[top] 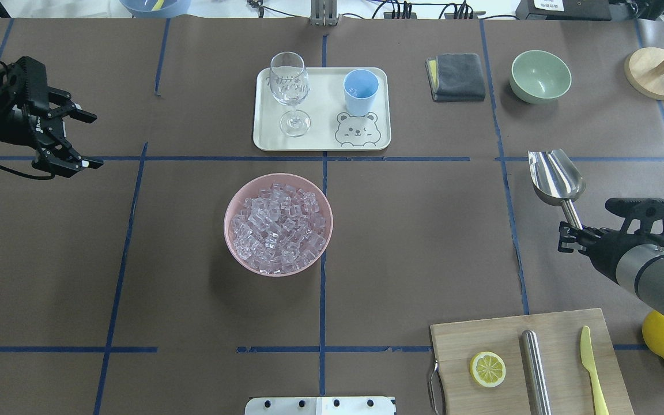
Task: Put ice in cup with scoop
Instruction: 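Lower the scoop onto the table with the right gripper while the left arm withdraws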
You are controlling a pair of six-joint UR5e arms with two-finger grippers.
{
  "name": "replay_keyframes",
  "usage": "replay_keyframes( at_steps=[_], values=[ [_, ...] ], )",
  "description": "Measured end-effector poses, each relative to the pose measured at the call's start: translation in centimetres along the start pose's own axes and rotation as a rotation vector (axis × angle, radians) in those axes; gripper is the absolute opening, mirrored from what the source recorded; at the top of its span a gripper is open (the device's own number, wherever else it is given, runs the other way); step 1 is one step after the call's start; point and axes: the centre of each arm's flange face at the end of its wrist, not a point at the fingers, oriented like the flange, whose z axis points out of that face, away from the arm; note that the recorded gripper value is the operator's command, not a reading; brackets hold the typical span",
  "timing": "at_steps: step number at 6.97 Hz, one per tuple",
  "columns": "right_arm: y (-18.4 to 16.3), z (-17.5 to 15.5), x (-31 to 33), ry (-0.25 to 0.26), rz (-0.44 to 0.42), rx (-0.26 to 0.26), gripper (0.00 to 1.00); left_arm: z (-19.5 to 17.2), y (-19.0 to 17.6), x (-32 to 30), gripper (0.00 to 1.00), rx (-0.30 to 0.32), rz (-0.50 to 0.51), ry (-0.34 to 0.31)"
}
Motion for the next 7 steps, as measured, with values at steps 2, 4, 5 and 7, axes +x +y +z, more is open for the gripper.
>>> replay_keyframes(
  at_steps=[2, 4, 5, 7],
  values=[
    [2.6, 1.2, 0.8, 0.015, 0.006, 0.023, 0.0, -0.7, 2.2, -0.4, 1.0, -0.054, -0.062, -0.005],
    [3.6, 1.7, 1.0, 0.021, 0.013, 0.026, 0.03, -2.4, 2.5, -0.9, 1.0, -0.074, -0.095, -0.022],
    [3.7, 1.7, 1.0, 0.02, 0.013, 0.024, 0.6, -3.2, 3.0, -0.9, 1.0, -0.075, -0.104, -0.023],
    [4.1, 1.7, 0.9, 0.016, 0.011, 0.02, 1.0, -4.2, 3.5, -1.3, 1.0, -0.075, -0.119, -0.03]
  ],
)
